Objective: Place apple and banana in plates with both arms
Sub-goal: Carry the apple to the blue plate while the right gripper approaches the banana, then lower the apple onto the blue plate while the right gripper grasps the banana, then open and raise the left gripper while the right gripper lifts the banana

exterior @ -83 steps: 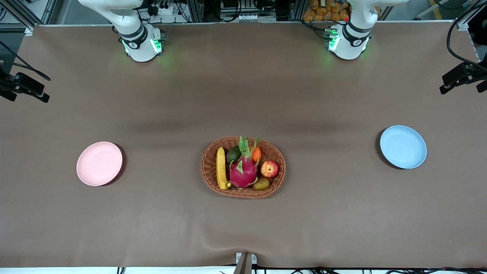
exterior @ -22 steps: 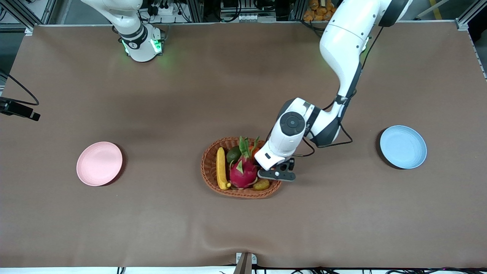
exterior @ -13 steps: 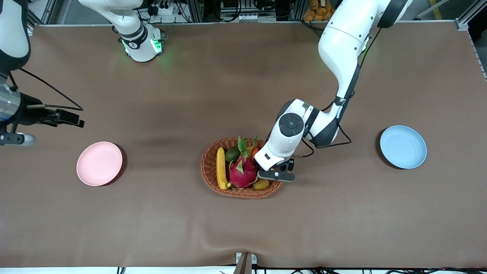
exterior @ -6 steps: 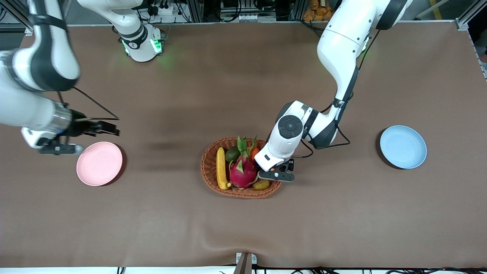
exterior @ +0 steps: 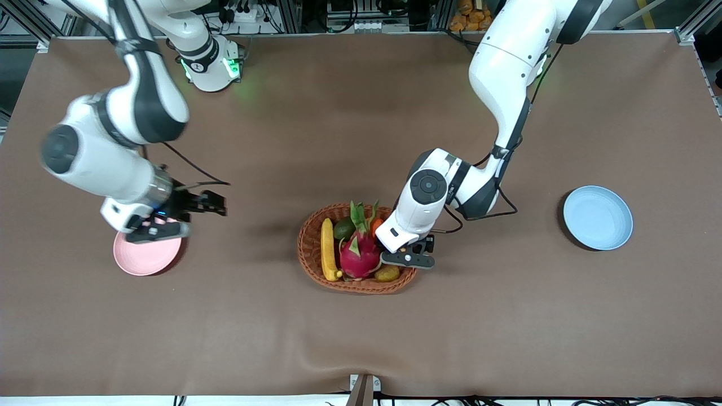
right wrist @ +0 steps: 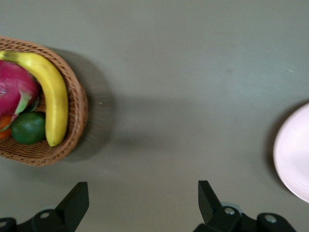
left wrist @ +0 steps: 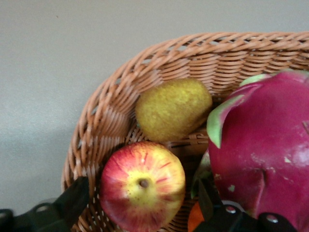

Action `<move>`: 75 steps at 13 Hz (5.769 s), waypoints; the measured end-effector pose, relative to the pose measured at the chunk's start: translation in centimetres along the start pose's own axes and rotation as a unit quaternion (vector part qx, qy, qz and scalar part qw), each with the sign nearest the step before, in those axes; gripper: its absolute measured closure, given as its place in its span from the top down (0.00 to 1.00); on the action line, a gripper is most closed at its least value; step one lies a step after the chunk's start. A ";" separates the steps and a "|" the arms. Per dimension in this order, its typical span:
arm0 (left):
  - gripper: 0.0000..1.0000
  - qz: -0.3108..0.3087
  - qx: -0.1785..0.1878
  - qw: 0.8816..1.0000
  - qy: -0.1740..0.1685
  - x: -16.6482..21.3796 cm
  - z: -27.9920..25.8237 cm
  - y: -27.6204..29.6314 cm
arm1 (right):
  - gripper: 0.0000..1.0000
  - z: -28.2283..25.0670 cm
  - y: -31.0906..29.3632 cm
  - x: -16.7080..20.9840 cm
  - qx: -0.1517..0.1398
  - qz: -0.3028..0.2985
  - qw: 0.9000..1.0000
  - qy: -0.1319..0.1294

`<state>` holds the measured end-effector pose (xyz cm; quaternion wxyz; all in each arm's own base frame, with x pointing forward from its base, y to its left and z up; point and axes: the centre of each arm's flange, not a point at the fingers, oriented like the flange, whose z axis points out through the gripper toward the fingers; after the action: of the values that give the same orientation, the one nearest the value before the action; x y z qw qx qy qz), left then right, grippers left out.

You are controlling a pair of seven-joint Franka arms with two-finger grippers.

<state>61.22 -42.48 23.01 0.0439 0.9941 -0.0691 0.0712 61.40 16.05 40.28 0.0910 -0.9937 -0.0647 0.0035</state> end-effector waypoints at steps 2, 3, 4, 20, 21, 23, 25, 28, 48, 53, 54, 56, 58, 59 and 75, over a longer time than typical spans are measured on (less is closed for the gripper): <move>1.00 0.005 0.000 1.000 -0.002 -0.4 0.3 0.6 | 1.00 3.5 -0.9 1.6 -0.004 -0.007 1.000 0.000; 1.00 0.005 0.000 1.000 -0.003 -0.4 0.3 0.6 | 1.00 4.8 -0.4 2.2 -0.007 -0.004 1.000 0.001; 1.00 0.006 0.001 1.000 -0.003 -0.4 0.4 0.5 | 1.00 5.7 0.2 2.5 -0.009 0.001 1.000 -0.003; 0.75 0.007 0.013 1.000 -0.006 2.3 -10.9 -0.9 | 1.00 5.2 -0.5 3.5 -0.008 -0.007 1.000 0.029; 0.75 -0.002 0.016 1.000 -0.008 2.7 -13.6 -2.1 | 1.00 5.4 -2.2 3.8 -0.007 -0.020 0.999 0.046; 0.75 -0.019 0.023 0.999 -0.015 3.6 -18.0 -5.6 | 1.00 6.6 -6.5 4.2 -0.003 -0.037 0.997 0.068; 0.75 -0.015 0.033 0.999 -0.029 4.5 -20.5 -10.6 | 1.00 8.2 -10.6 4.7 0.003 -0.004 0.997 0.074; 0.75 -0.015 0.040 0.998 -0.048 5.0 -21.1 -20.9 | 1.00 10.3 -16.2 5.9 -0.006 0.051 0.994 0.091; 0.74 0.096 0.060 0.989 -0.090 -10.6 -9.3 -53.0 | 1.00 18.4 -20.9 6.9 -0.049 -0.023 0.979 0.194; 0.74 0.105 0.058 0.989 -0.091 -11.7 -7.0 -55.1 | 0.84 18.7 -20.3 7.0 -0.073 -0.044 0.976 0.201; 0.74 0.105 0.058 0.989 -0.091 -11.8 -6.8 -55.1 | 0.77 18.8 -20.3 7.0 -0.073 -0.044 0.976 0.200; 0.74 0.106 0.058 0.989 -0.090 -11.8 -6.6 -55.0 | 0.67 19.0 -20.4 7.0 -0.073 -0.045 0.976 0.199; 0.80 0.106 0.058 0.989 -0.089 -11.7 -6.5 -55.0 | 0.49 19.0 -20.8 6.9 -0.069 -0.046 0.976 0.202; 0.80 0.106 0.058 0.989 -0.089 -11.7 -6.5 -55.0 | 0.48 19.0 -20.8 6.8 -0.068 -0.043 0.976 0.202; 1.00 0.144 0.057 0.986 -0.059 -1.6 -20.2 -49.8 | 0.33 18.4 -21.5 7.4 -0.044 0.000 0.972 0.230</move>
<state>64.11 8.83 38.82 -0.0274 0.9770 -0.2102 0.0218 65.67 41.32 26.15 0.0600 -0.9708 -0.0422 -0.2284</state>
